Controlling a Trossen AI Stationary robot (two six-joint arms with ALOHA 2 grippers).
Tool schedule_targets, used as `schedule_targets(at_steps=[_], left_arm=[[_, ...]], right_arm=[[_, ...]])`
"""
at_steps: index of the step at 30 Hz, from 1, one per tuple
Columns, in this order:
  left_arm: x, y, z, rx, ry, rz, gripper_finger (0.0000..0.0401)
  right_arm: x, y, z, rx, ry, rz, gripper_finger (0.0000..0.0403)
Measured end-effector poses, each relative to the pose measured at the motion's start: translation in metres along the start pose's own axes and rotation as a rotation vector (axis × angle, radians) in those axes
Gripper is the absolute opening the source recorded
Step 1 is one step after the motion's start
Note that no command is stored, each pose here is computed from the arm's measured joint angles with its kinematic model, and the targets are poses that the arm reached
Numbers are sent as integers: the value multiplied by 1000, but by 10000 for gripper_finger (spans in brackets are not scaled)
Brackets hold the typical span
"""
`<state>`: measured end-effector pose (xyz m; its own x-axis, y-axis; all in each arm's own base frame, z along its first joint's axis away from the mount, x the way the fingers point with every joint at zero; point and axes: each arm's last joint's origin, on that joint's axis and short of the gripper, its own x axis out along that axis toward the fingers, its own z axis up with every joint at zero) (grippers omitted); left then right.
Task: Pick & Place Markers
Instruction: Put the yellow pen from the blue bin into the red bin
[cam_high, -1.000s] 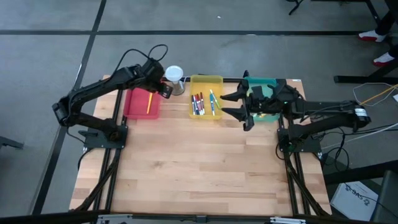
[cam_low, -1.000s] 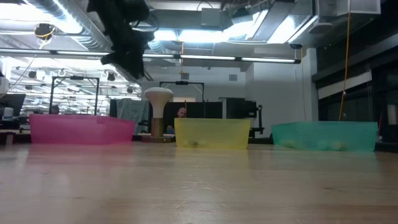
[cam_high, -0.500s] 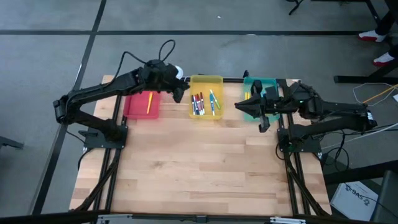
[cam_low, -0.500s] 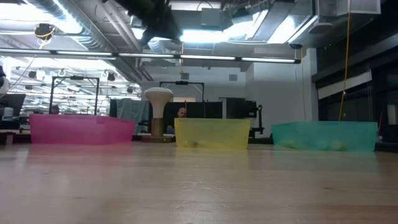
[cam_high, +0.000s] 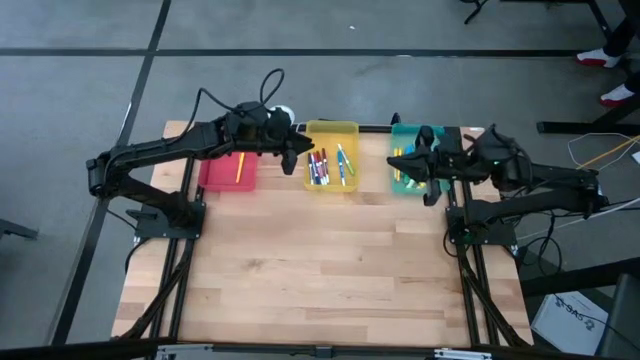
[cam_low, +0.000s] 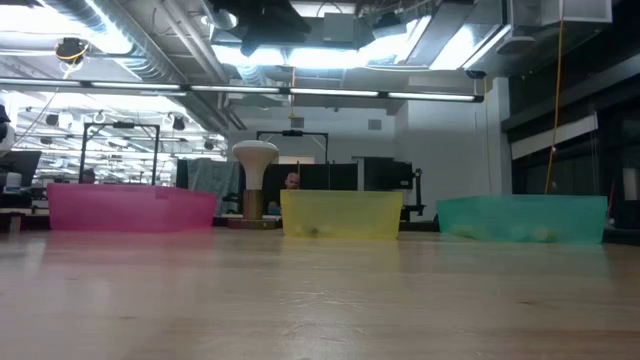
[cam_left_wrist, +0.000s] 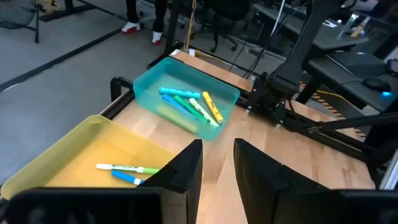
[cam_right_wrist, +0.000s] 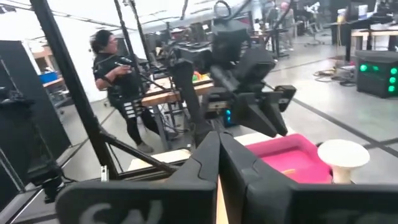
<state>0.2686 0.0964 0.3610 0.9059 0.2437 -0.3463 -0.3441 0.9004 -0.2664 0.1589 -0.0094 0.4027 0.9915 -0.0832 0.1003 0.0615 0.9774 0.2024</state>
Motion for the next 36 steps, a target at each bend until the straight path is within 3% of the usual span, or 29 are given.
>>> schedule_targets(at_steps=[9,16,20,26,36], left_arm=[[0,0,0,-35,4,-13,86],[0,0,0,-36,3,-12,86],[0,0,0,-36,4,-12,86],[0,0,0,-36,4,-12,86],[0,0,0,-36,5,-12,86]], right_arm=[[12,-2,6,53,71,-124,3],[20,-8,30,66,235,-428,2],[21,-18,43,162,277,-604,2],[26,-36,52,299,316,-773,2],[29,-80,27,492,573,-1051,2]])
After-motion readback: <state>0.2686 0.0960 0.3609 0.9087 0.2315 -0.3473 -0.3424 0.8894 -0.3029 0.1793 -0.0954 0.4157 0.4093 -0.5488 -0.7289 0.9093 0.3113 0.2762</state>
